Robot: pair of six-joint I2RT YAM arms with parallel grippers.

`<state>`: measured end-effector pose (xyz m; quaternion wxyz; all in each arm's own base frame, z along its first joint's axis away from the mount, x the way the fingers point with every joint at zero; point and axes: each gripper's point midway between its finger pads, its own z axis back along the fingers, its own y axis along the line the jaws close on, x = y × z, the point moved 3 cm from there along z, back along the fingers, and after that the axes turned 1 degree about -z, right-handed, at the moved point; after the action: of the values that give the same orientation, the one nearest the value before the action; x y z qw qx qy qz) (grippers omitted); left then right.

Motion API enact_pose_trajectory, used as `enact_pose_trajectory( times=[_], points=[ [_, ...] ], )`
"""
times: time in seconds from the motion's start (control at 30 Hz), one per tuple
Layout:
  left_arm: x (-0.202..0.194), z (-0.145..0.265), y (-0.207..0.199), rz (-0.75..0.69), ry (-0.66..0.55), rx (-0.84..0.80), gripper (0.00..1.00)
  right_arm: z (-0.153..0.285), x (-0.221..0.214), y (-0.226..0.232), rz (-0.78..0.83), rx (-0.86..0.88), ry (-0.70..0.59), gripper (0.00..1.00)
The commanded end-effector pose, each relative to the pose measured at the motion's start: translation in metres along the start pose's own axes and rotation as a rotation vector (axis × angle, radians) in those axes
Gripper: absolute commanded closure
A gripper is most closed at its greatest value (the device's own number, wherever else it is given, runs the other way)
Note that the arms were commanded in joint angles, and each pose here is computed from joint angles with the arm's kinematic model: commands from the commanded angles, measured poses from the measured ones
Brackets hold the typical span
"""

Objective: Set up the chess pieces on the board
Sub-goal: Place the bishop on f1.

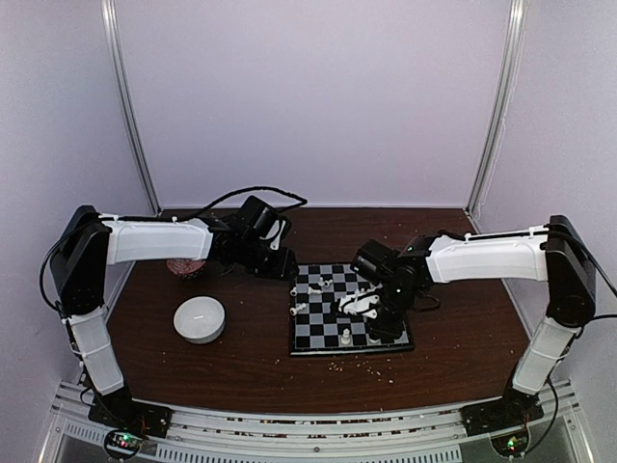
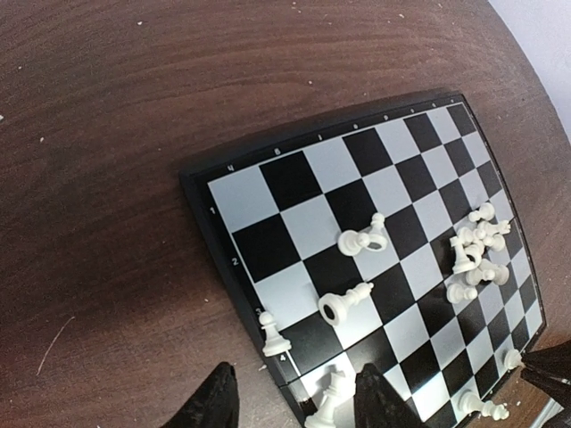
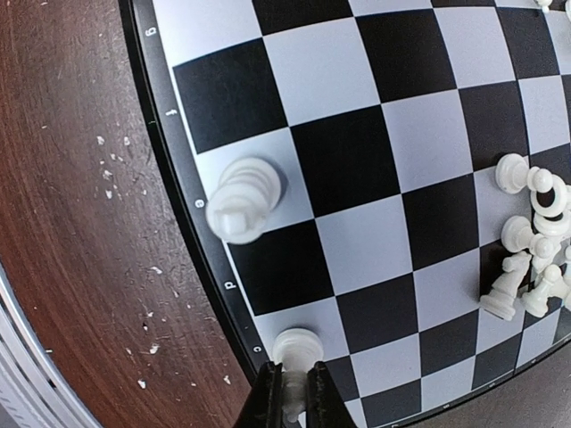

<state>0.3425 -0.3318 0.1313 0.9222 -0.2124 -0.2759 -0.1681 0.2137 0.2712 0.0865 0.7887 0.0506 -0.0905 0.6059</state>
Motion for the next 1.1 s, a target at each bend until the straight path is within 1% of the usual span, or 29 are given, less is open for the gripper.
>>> enact_pose_trajectory(
  times=[0.0, 0.53, 0.57, 0.7, 0.77, 0.83, 0.93, 1.07],
  points=[
    [0.007, 0.003, -0.003, 0.011, -0.034, -0.030, 0.55, -0.001, 0.003, -0.005, 0.004, -0.039, 0.000, 0.96],
    [0.004, 0.001, -0.002, 0.015, -0.029, -0.032, 0.55, -0.006, 0.006, -0.001, 0.003, -0.002, -0.002, 0.94],
    [0.004, 0.001, -0.002, 0.016, -0.028, -0.032, 0.55, -0.006, 0.006, -0.001, 0.002, -0.004, -0.003, 0.93],
    [0.003, 0.001, -0.002, 0.016, -0.027, -0.033, 0.55, -0.001, 0.005, -0.004, 0.001, -0.025, -0.004, 0.82],
    [0.003, 0.001, -0.001, 0.016, -0.027, -0.032, 0.55, 0.008, 0.006, -0.005, -0.006, -0.034, -0.018, 0.71],
    [0.003, 0.001, -0.002, 0.014, -0.025, -0.034, 0.55, 0.021, 0.007, -0.005, -0.007, -0.037, -0.038, 0.65],
    [0.003, 0.002, -0.004, -0.006, -0.020, -0.044, 0.54, 0.045, 0.009, -0.007, -0.007, -0.059, -0.064, 0.60],
    [0.004, 0.010, -0.011, -0.070, -0.018, -0.079, 0.54, 0.082, 0.009, -0.015, -0.028, -0.067, -0.127, 0.58]
  ],
)
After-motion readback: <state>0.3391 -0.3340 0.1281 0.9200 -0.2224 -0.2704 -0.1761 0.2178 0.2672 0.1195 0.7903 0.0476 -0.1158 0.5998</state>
